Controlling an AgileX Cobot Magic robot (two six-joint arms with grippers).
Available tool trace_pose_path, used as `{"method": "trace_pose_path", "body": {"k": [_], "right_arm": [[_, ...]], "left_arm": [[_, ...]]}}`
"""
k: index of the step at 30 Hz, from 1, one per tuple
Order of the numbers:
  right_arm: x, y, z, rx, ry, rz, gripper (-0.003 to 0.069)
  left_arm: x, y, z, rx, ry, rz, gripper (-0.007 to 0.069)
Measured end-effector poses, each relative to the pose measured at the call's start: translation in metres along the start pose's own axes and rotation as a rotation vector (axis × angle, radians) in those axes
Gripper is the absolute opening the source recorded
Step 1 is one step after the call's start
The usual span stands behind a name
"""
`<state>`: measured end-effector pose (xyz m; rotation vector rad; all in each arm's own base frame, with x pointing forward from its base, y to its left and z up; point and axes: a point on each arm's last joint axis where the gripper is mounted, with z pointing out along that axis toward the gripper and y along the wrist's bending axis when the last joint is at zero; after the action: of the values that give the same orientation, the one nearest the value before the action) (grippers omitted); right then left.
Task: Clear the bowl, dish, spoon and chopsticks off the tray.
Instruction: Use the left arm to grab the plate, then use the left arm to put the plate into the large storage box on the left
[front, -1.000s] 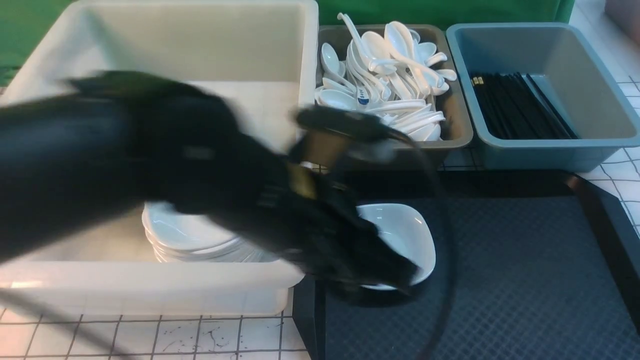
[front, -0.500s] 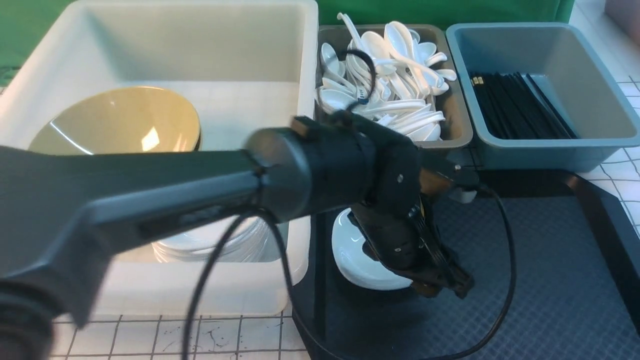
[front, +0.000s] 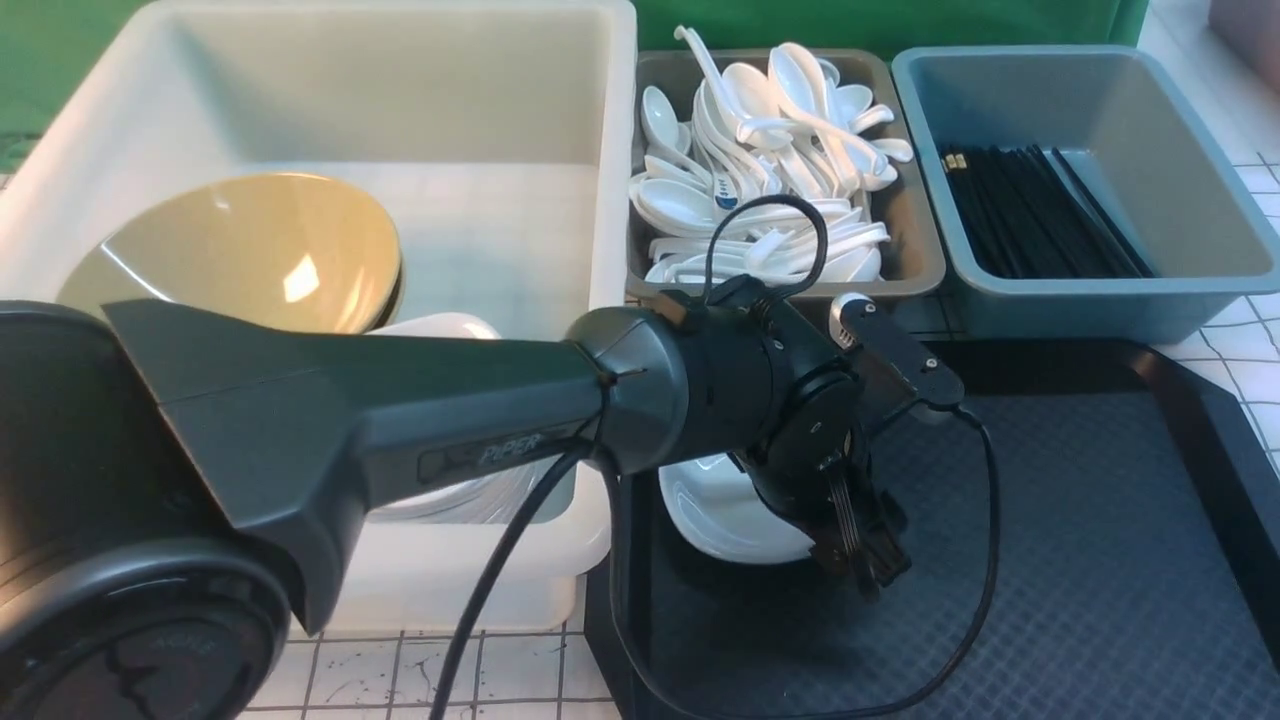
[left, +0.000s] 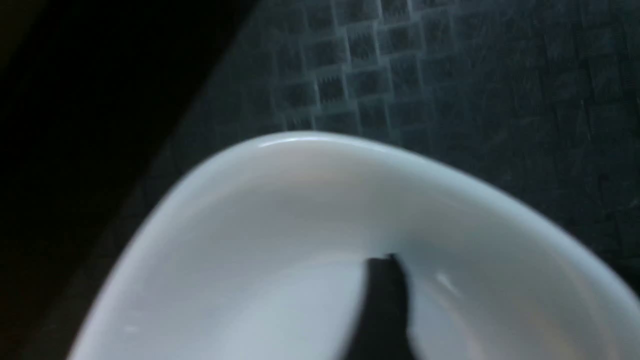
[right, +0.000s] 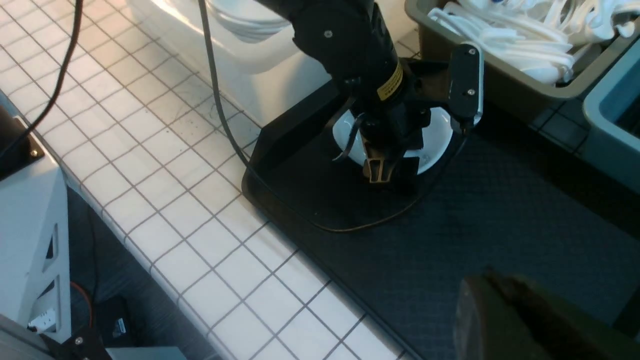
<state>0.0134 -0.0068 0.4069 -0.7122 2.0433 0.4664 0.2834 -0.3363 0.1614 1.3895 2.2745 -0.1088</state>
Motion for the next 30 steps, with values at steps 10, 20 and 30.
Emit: {"method": "trace_pose_path", "body": {"k": [10,20,30], "right_arm": [[0.007,-0.003,-0.011,-0.008,-0.048,0.039,0.0045],[0.008,-0.004,-0.013,-0.009,-0.054,0.055,0.0045],[-0.005,0.000,-0.003,-0.014,-0.077,0.012,0.0045]], "left_arm": [[-0.017,-0.030,-0.045,0.019,0.007,-0.028,0.0069],[-0.048,-0.045,-0.163,0.048,-0.279,-0.044,0.0015],[0.006,0.012,-0.259,-0.222,-0.205,-0.222,0.0015]]}}
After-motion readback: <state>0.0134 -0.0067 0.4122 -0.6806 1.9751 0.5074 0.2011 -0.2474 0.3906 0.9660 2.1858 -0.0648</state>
